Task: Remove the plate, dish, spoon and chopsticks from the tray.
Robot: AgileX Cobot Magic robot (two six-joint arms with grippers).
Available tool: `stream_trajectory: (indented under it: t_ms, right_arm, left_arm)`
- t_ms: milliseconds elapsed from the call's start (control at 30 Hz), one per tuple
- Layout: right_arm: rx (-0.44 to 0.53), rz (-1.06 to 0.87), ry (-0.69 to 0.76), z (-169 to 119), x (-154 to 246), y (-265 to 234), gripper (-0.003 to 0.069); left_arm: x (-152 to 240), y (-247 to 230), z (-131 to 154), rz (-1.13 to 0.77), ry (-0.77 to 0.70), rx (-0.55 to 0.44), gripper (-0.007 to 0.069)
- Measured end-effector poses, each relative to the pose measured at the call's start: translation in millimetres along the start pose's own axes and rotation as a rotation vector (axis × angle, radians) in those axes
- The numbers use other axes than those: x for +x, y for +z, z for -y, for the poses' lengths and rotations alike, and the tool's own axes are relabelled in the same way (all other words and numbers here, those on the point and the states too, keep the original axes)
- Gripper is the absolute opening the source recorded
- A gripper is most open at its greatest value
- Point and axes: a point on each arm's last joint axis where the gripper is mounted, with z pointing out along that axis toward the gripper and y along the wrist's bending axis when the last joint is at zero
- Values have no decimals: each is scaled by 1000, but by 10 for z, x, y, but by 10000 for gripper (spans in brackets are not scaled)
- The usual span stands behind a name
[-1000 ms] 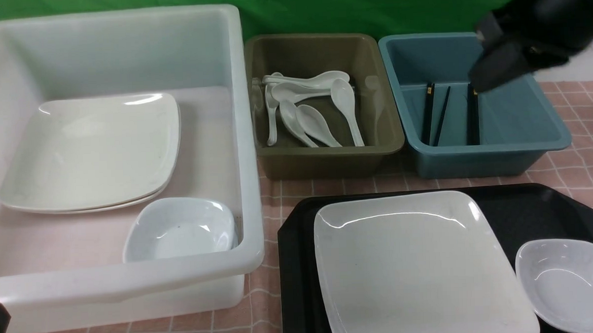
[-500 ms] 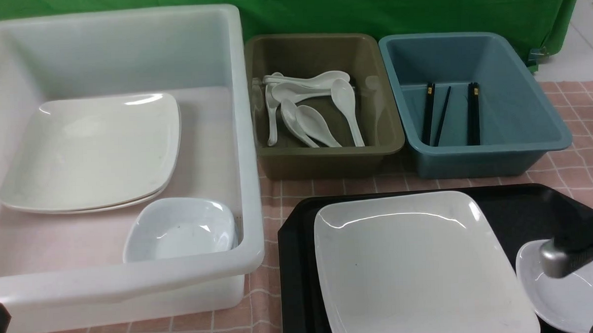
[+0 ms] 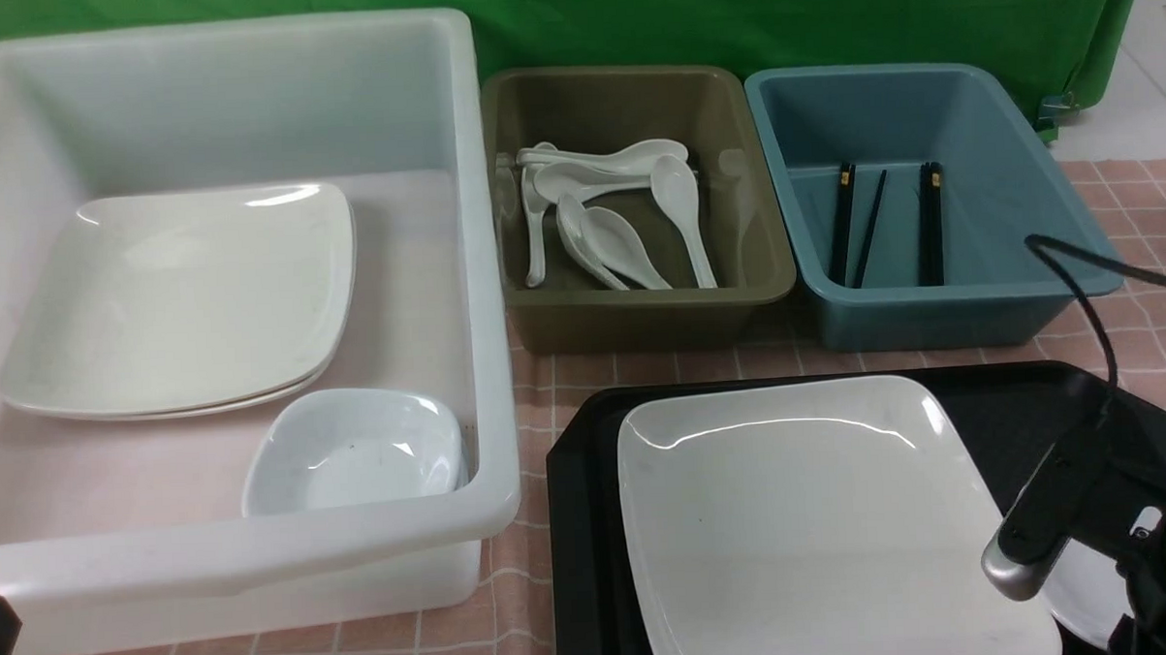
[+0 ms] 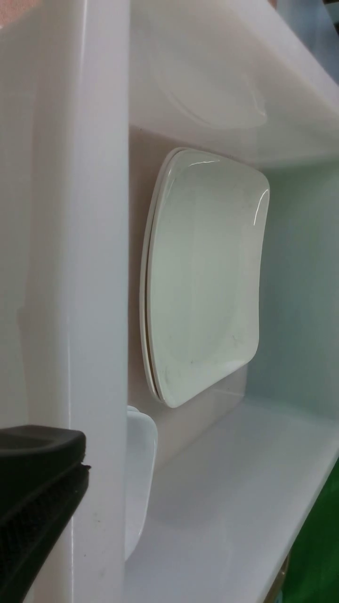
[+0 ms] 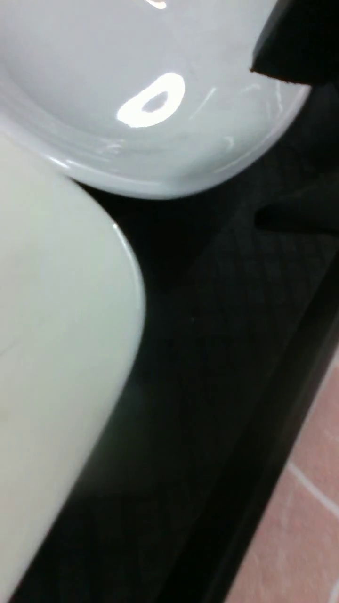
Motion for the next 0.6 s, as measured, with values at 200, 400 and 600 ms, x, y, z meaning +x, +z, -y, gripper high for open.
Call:
stream_trajectory:
  t_ms: [200, 400, 600]
  right_arm:
    - [-5, -39, -64, -20, -143, 262, 407]
    - [-5, -42, -90, -33, -192, 333, 246]
    - [34, 1, -82, 13, -149, 166, 151]
  left_arm:
    - [0, 0, 0, 0, 1, 0, 4]
    - [0, 0, 0, 0, 1, 0, 4]
    - [0, 0, 0, 0, 1, 0, 4]
